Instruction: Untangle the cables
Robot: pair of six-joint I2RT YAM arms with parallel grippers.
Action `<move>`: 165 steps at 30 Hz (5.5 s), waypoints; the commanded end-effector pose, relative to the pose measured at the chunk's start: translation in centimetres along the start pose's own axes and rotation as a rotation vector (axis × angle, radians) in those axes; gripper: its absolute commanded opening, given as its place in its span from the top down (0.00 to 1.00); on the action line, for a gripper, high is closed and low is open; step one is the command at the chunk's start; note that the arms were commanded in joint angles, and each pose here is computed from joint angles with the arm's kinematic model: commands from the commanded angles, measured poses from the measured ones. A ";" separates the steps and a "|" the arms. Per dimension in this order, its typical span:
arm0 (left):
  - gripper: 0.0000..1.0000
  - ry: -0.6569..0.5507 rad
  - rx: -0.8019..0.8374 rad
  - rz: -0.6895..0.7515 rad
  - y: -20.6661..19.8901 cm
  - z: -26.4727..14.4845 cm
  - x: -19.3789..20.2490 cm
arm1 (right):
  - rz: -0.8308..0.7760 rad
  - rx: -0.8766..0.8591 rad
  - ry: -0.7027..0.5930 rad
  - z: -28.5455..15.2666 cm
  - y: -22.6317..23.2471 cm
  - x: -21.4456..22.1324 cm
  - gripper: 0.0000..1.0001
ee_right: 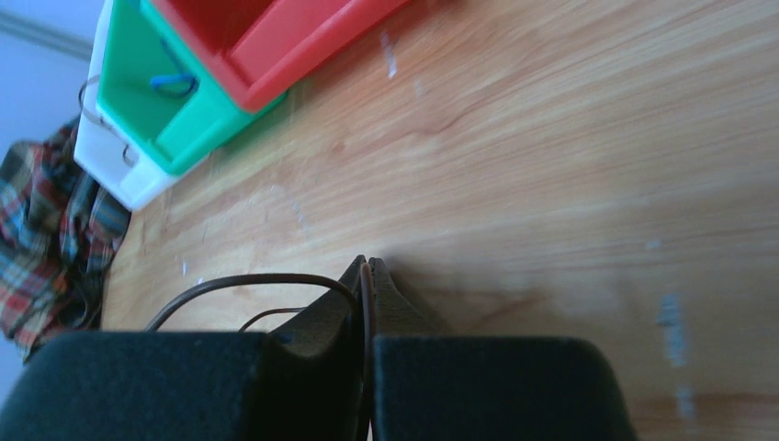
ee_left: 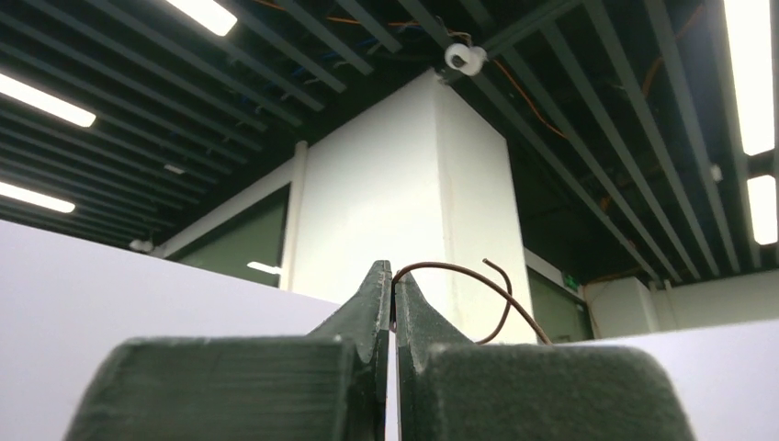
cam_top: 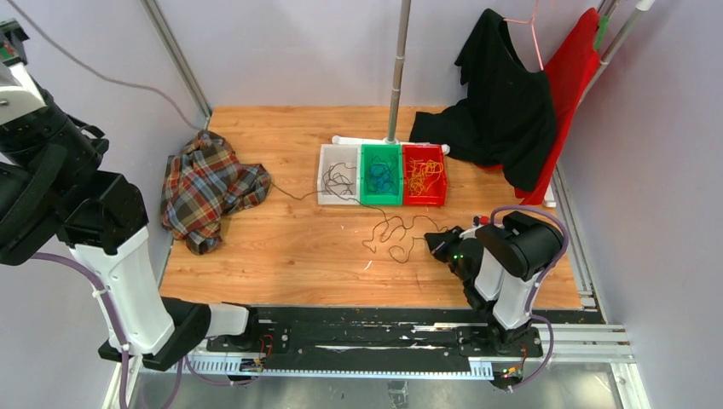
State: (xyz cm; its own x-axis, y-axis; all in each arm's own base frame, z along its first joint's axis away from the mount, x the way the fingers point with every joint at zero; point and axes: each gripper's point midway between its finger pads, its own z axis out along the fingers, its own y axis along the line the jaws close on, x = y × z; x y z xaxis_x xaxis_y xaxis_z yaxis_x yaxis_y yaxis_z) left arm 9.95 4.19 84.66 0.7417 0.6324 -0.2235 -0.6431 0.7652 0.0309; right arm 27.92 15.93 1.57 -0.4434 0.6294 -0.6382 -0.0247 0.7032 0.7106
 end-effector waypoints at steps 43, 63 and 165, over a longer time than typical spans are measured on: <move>1.00 0.557 1.653 -0.016 -21.7 -48.9 16.3 | -0.246 -0.205 -0.085 -5.9 14.1 -16.0 0.99; 0.10 0.751 2.217 -0.566 -30.1 -65.5 8.2 | -0.307 -0.440 0.086 -7.7 17.7 -12.9 0.99; 1.00 0.733 1.054 -0.717 -21.9 -26.7 13.7 | 0.077 0.331 -0.068 -8.5 -1.9 -15.1 0.99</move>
State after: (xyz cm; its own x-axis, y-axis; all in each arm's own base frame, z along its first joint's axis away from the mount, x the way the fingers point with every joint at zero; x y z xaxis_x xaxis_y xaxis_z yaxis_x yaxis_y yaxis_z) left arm 30.71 -2.33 53.67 0.3301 0.1555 -0.9311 0.3182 0.9103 0.2648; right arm 26.28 0.29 10.75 -0.3583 0.7089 -0.6076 0.4245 0.7033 0.5702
